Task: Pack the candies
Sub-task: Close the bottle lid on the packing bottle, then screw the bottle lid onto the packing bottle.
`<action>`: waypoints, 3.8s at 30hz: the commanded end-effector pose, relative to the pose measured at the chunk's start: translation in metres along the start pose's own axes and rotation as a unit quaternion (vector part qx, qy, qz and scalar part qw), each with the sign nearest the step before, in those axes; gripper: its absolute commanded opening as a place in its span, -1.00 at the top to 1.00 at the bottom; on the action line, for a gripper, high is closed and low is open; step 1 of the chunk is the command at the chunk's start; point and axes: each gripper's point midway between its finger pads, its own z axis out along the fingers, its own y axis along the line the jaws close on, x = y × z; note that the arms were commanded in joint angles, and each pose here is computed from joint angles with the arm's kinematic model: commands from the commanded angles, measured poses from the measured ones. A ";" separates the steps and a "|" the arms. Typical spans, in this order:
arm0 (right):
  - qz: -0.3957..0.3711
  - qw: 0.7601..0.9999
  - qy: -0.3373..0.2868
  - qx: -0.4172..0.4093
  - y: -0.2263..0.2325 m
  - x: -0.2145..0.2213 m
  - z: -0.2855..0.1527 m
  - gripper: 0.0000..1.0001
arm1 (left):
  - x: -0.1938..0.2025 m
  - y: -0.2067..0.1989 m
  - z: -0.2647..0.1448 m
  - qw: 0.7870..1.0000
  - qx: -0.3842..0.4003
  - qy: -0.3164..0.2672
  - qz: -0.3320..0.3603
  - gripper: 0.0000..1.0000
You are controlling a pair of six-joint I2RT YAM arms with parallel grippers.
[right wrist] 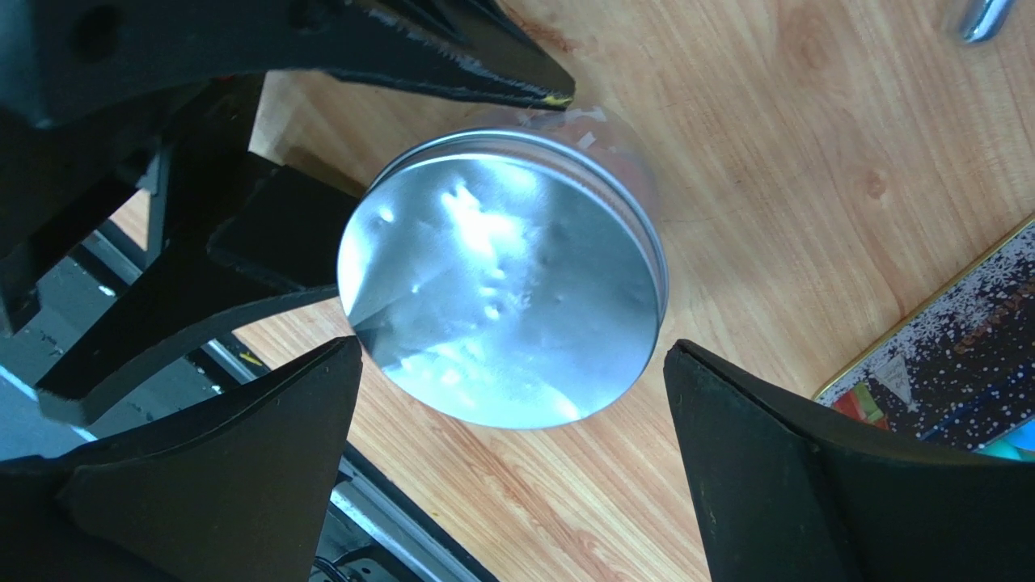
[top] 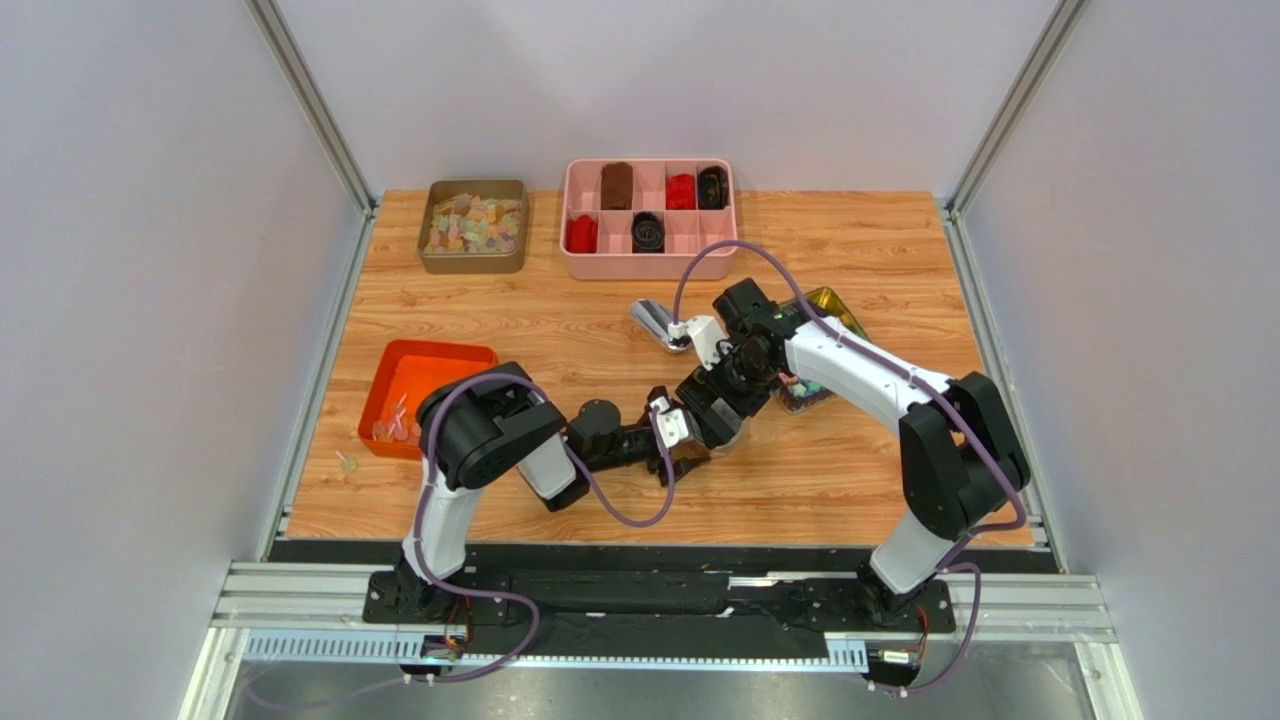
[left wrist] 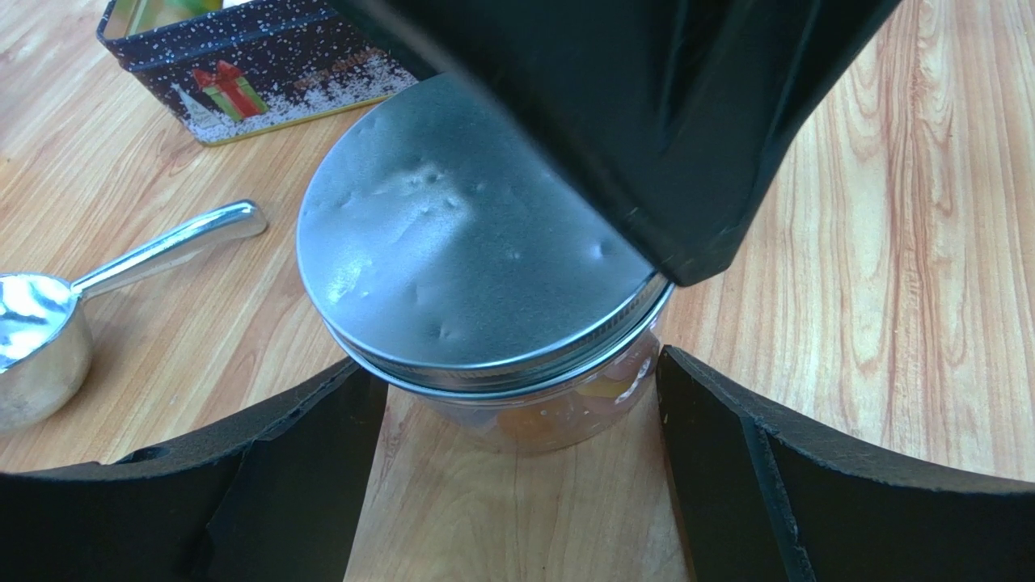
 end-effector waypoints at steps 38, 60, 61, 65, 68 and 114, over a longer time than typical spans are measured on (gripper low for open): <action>0.027 0.994 -0.008 0.107 -0.043 -0.019 0.012 -1.00 | -0.044 0.017 0.007 0.995 -0.026 -0.086 0.033 -0.77; 0.005 0.996 -0.074 -0.047 -0.022 -0.065 -0.013 0.03 | -0.044 0.015 0.007 0.996 -0.020 -0.086 0.034 -0.77; 0.004 0.996 -0.074 -0.048 -0.023 -0.065 -0.012 0.03 | -0.044 0.015 0.007 0.996 -0.019 -0.086 0.033 -0.77; 0.004 0.996 -0.067 -0.055 -0.025 -0.066 -0.004 0.06 | -0.045 0.016 0.007 0.995 -0.020 -0.088 0.034 -0.77; 0.007 0.996 -0.061 -0.059 -0.025 -0.064 0.000 0.23 | -0.046 0.016 0.007 0.995 -0.021 -0.088 0.036 -0.77; 0.033 0.998 -0.041 -0.047 -0.026 -0.017 -0.013 0.54 | -0.049 -0.036 0.017 0.988 0.107 -0.110 0.006 -0.98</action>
